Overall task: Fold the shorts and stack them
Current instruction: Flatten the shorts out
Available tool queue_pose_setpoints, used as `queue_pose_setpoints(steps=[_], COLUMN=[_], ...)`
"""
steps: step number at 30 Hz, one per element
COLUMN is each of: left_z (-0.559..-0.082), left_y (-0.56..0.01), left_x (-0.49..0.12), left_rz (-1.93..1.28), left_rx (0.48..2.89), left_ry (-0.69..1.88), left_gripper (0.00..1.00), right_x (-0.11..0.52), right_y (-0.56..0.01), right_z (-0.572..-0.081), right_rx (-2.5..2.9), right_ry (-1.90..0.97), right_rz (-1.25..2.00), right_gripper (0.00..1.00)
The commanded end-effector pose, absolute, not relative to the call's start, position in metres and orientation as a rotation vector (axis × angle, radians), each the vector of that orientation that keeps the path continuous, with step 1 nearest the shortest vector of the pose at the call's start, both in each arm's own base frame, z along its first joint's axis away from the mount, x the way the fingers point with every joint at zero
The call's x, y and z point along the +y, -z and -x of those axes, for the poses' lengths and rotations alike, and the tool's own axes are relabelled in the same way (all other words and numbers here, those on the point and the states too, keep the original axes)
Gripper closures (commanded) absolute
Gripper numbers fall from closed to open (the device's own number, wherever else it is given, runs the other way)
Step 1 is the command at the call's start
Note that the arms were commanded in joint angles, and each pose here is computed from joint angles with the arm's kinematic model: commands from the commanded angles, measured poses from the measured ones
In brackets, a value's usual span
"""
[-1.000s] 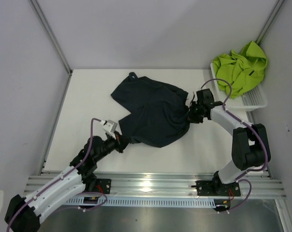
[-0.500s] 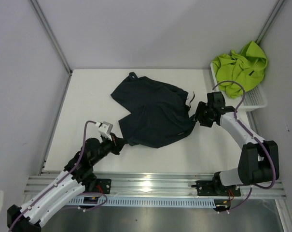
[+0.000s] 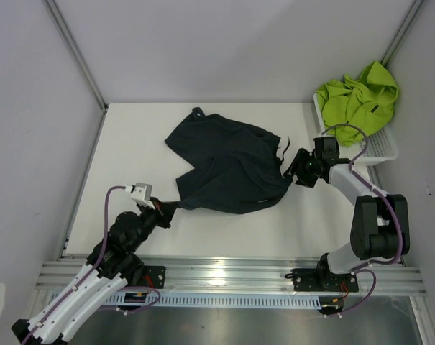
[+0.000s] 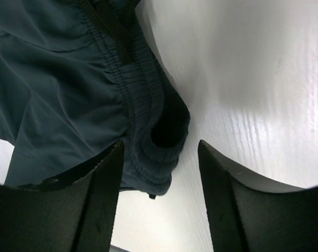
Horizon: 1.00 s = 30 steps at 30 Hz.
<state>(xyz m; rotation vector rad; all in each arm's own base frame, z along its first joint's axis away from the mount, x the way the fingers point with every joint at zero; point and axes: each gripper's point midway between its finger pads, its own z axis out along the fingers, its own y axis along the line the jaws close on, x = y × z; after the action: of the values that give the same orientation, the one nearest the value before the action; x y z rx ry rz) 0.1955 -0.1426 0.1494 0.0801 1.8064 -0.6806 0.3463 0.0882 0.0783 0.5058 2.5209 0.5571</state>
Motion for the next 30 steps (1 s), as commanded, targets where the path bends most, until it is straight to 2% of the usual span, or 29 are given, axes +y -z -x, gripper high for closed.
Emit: queue_pose_setpoints(steps=[1,8,9,11,12,16,25,26,27,29,30], left_z=[-0.208,-0.219,-0.22,-0.222,-0.224,-0.226,-0.233,-0.235,-0.236,-0.238,-0.239], left_y=[-0.145,-0.148,-0.149,-0.157,-0.16,-0.149,-0.145,-0.143,-0.15,-0.151,-0.16], left_x=[-0.109,-0.055,-0.05,-0.046,-0.044,-0.045,-0.05,-0.05,-0.05,-0.052,-0.052], left_rz=[0.151,0.432,0.446,0.45,0.451,0.442,0.413,0.404,0.403,0.386,0.389], left_rx=[1.825,1.805,1.803,1.78,1.773,1.801,1.828,1.84,1.834,1.848,1.837], left_ry=[0.531,0.26,0.229,0.206,0.201,0.186,0.183,0.166,0.169,0.155,0.163], left_gripper=[1.0,1.0,1.0,1.0,1.0,1.0,0.99,0.95,0.82,0.66,0.49], right_x=[0.102,0.117,0.124,0.131,0.135,0.14,0.149,0.152,0.152,0.154,0.154], right_y=[-0.087,-0.076,-0.077,-0.077,-0.076,-0.068,-0.058,-0.06,-0.059,-0.059,-0.06], right_z=[-0.362,-0.34,-0.336,-0.331,-0.329,-0.323,-0.306,-0.303,-0.3,-0.293,-0.289], right_rx=[2.485,2.527,2.533,2.548,2.559,2.594,2.661,2.67,2.687,2.718,2.73], right_ry=[-0.64,-0.673,-0.697,-0.72,-0.722,-0.716,-0.745,-0.752,-0.746,-0.729,-0.727], right_rz=[-0.474,-0.418,-0.397,-0.365,-0.347,-0.335,-0.247,-0.222,-0.203,-0.126,-0.106], right_gripper=[0.41,0.57,0.67,0.73,0.81,0.93,0.92,0.92,0.92,0.92,0.92])
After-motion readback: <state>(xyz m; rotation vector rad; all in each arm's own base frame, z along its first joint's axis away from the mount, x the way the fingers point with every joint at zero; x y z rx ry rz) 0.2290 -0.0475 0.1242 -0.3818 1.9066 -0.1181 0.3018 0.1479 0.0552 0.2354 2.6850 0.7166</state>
